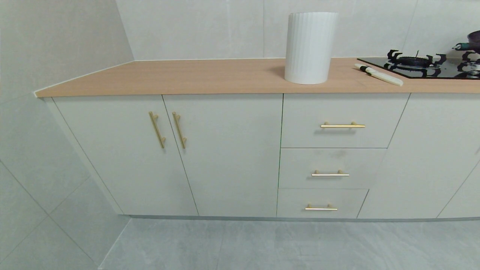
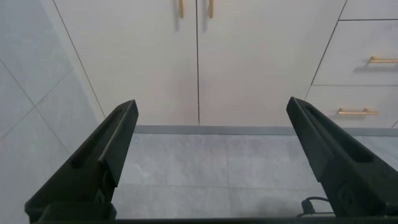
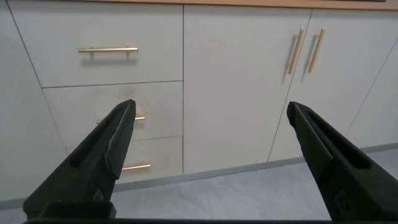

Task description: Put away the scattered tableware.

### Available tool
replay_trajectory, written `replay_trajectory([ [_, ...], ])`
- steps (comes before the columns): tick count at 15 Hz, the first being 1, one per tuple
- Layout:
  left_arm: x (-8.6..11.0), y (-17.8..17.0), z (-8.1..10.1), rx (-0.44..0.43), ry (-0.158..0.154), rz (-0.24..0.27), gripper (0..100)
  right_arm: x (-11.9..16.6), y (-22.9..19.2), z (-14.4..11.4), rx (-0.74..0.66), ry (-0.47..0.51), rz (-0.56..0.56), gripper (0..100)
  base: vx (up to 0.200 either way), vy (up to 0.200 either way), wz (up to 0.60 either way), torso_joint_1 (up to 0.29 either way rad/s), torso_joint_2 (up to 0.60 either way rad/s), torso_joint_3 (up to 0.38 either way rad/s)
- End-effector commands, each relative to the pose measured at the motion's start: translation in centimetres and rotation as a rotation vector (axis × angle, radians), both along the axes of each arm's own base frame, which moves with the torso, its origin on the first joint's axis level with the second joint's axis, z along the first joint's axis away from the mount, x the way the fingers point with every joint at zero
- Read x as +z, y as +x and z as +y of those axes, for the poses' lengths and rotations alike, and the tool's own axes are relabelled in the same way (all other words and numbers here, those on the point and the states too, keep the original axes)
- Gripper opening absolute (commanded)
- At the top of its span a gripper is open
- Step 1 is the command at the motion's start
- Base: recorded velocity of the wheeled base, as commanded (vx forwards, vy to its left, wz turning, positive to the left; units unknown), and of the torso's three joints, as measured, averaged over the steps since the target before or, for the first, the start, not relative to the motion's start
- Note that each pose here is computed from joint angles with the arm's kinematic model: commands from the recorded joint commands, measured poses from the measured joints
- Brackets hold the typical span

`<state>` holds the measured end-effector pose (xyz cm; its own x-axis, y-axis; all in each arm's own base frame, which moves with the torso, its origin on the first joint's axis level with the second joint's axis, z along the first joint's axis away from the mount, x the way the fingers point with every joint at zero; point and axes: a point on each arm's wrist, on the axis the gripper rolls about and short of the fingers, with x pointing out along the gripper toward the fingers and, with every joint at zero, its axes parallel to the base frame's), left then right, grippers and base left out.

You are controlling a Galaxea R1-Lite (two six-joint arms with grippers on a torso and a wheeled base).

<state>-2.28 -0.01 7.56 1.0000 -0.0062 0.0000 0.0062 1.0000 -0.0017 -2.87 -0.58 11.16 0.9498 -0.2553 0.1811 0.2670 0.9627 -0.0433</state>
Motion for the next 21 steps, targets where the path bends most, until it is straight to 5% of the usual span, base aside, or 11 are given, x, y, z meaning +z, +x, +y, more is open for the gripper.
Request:
replay_trajectory([
  [1, 0.0, 0.0, 0.0, 0.000, 0.000, 0.000, 100, -2.1, 0.4, 0.1, 0.034, 0.005, 0.040, 100, 0.000, 0.000, 0.00, 0.000, 0.00, 0.000],
  [10, 0.0, 0.0, 0.0, 0.000, -0.001, 0.002, 100, -3.7, 0.6, 0.5, 0.224, 0.077, 0.187, 100, 0.000, 0.000, 0.00, 0.000, 0.00, 0.000],
  [21, 0.0, 0.0, 0.0, 0.000, 0.000, 0.002, 100, -3.6, 0.6, 0.6, 0.251, 0.042, 0.175, 100, 0.018, 0.000, 0.00, 0.000, 0.00, 0.001],
])
